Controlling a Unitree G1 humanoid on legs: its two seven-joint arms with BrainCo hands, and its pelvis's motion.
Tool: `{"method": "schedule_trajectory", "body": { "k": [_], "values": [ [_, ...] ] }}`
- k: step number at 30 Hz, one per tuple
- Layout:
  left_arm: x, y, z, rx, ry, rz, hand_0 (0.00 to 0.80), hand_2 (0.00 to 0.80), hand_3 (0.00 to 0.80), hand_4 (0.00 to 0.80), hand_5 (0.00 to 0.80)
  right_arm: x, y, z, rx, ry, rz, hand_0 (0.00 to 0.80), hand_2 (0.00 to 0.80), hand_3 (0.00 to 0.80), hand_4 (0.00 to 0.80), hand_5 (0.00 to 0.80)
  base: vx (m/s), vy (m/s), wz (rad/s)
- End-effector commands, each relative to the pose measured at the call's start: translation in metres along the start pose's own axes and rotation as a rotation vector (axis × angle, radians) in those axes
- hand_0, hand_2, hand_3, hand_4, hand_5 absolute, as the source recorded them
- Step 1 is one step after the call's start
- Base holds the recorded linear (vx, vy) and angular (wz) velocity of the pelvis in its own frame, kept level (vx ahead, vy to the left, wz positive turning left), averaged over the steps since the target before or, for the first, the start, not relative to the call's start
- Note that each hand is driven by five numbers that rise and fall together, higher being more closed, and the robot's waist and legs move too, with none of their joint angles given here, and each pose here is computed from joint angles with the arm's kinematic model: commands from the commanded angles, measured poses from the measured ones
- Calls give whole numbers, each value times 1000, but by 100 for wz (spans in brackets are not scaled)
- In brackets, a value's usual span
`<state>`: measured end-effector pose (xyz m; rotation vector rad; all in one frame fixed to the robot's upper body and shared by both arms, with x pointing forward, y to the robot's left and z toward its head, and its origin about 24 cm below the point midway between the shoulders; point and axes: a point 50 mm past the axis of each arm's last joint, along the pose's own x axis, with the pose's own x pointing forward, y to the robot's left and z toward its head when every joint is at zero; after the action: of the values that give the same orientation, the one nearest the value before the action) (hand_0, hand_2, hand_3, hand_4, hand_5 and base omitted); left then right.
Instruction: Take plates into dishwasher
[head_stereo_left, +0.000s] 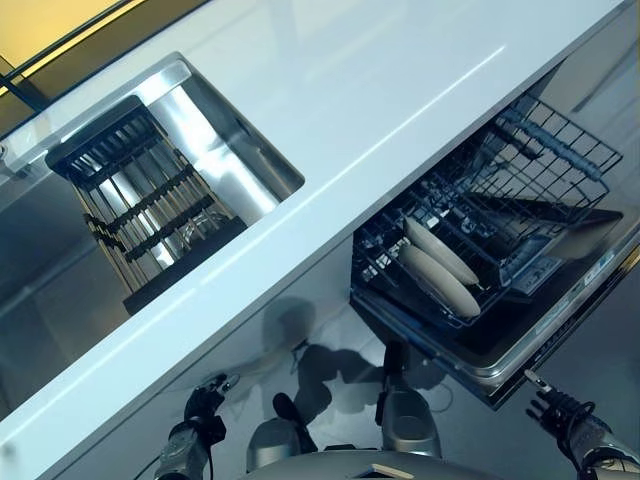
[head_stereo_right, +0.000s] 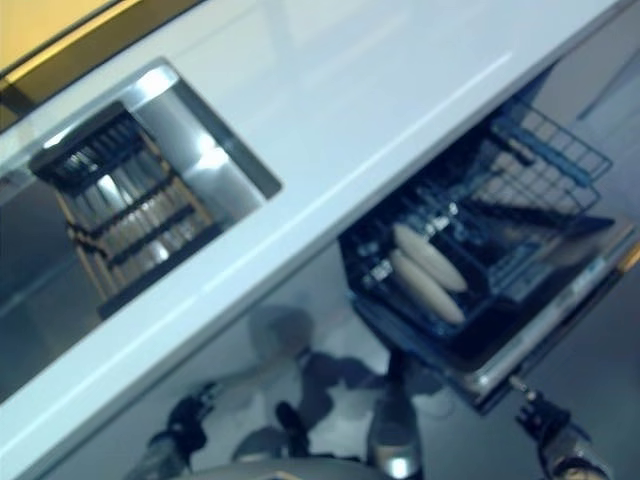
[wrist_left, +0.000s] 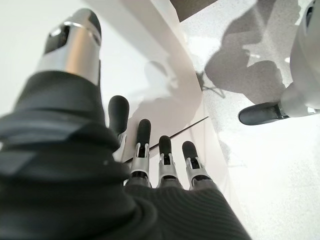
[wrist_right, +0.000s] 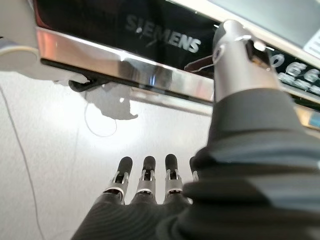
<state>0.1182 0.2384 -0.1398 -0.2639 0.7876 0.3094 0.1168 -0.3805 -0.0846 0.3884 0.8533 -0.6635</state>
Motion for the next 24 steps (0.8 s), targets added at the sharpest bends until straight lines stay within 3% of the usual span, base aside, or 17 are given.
{"method": "schedule_trajectory", "body": {
  "k": [1, 12, 24],
  "values": [
    [16, 10, 99, -60, -384, 57, 0, 0, 0, 0, 0, 3, 21, 36, 4, -147, 106, 0, 0, 0, 0, 0, -61, 60, 7],
    [14, 5, 76, -62, -336, 17, 0, 0, 0, 0, 0, -5, 94, 77, -141, -414, 572, 0, 0, 0, 0, 0, 2, 66, 3],
    [15, -6, 75, -2, -319, -55, 0, 0, 0, 0, 0, -37, 177, 141, -294, -589, 864, 0, 0, 0, 0, 0, 8, 12, -3]
  ]
}}
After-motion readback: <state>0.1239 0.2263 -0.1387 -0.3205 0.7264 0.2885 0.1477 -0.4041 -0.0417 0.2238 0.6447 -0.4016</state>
